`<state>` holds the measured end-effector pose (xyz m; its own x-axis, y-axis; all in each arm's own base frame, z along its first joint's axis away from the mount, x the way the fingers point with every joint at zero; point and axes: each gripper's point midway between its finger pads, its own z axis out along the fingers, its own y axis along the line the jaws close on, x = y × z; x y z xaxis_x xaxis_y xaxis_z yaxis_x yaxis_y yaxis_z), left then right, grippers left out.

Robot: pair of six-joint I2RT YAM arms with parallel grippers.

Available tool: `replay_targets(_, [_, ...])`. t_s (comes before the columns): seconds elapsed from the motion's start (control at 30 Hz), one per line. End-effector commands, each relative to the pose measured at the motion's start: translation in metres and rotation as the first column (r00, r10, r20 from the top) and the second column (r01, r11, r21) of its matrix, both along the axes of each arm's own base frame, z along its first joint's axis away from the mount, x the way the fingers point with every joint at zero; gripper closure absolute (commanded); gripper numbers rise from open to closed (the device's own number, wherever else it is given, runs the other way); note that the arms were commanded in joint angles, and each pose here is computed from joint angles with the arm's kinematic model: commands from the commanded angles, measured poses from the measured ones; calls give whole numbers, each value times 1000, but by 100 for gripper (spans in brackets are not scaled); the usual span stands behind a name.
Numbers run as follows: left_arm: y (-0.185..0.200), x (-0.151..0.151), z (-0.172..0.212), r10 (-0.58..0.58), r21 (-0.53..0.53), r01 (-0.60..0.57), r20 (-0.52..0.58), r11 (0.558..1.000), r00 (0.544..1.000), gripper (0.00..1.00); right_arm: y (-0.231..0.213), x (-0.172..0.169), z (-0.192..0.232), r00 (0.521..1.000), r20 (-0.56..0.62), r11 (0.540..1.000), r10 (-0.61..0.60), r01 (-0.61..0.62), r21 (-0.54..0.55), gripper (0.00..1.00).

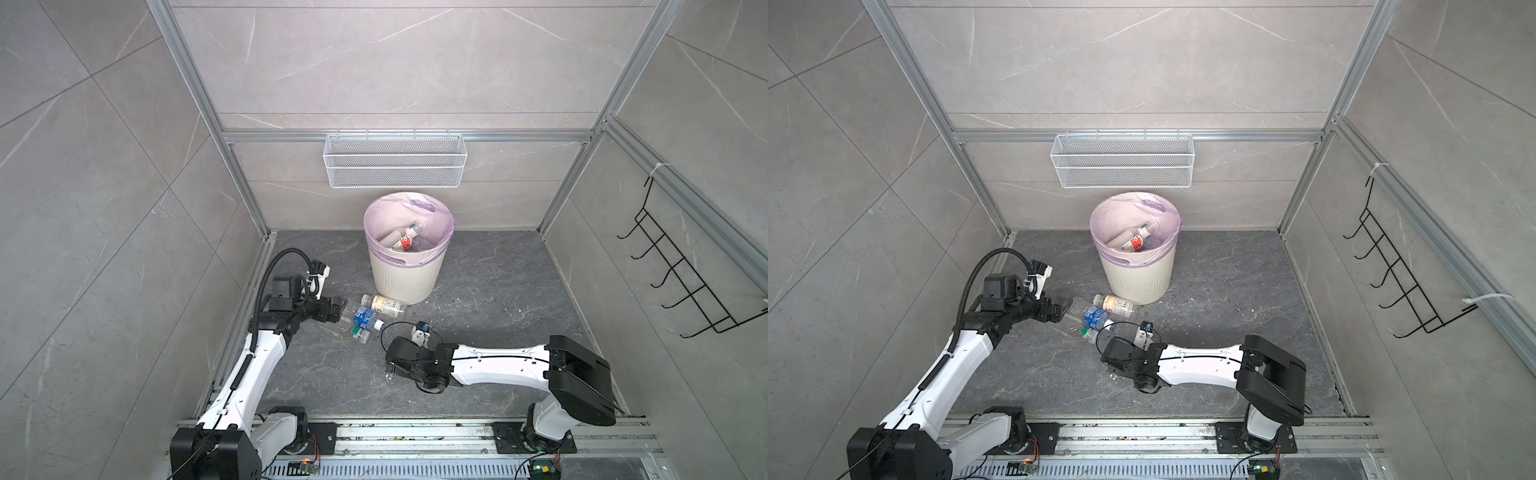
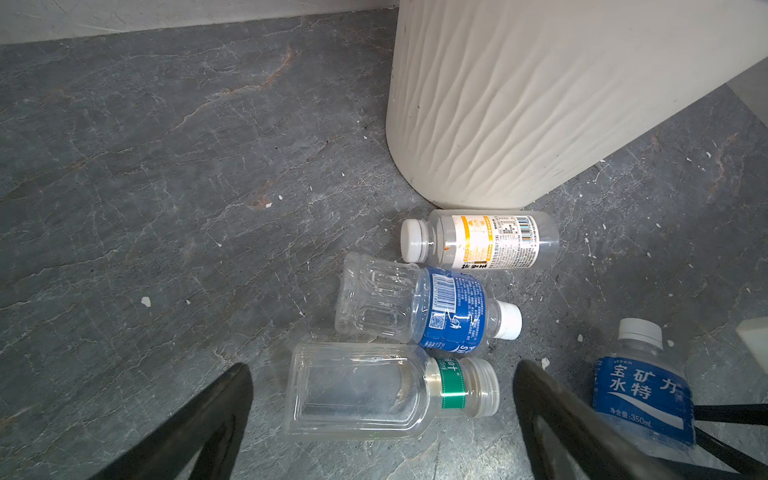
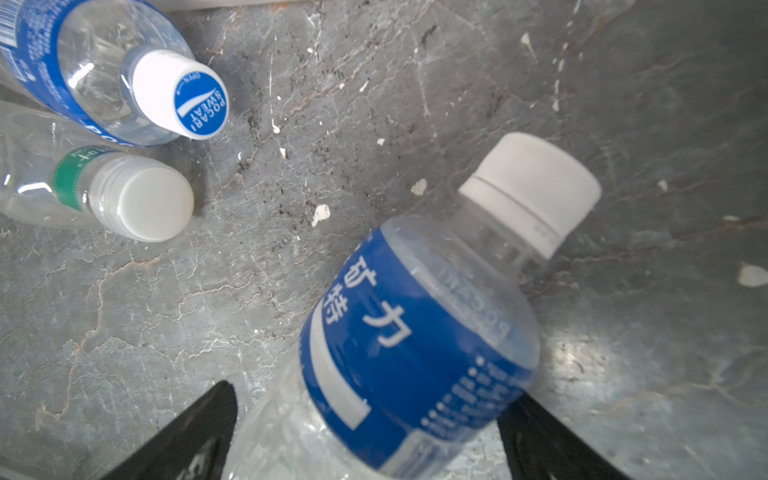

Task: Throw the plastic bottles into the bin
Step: 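Lower the right gripper onto the lone blue-labelled water bottle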

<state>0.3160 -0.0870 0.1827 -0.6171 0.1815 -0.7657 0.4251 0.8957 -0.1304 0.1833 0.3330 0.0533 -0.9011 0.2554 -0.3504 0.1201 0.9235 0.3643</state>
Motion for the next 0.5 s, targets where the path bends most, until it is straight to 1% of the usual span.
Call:
replay_targets(0.0, [-5,-1,4,-12,-33,12,-1,999,1000,0,4,0,-4,1000,-5,1000,-8,8,-6,1])
replay_targets(0.3, [-4,-1,5,-11,-30,11,0,999,1000,0,5,4,-15,1000,-8,999,-1,1,-35,6])
replay_targets(0.47, [-4,-1,4,-12,-29,12,-4,1000,1000,0,3,8,-17,1000,-8,998,17,-18,-57,15])
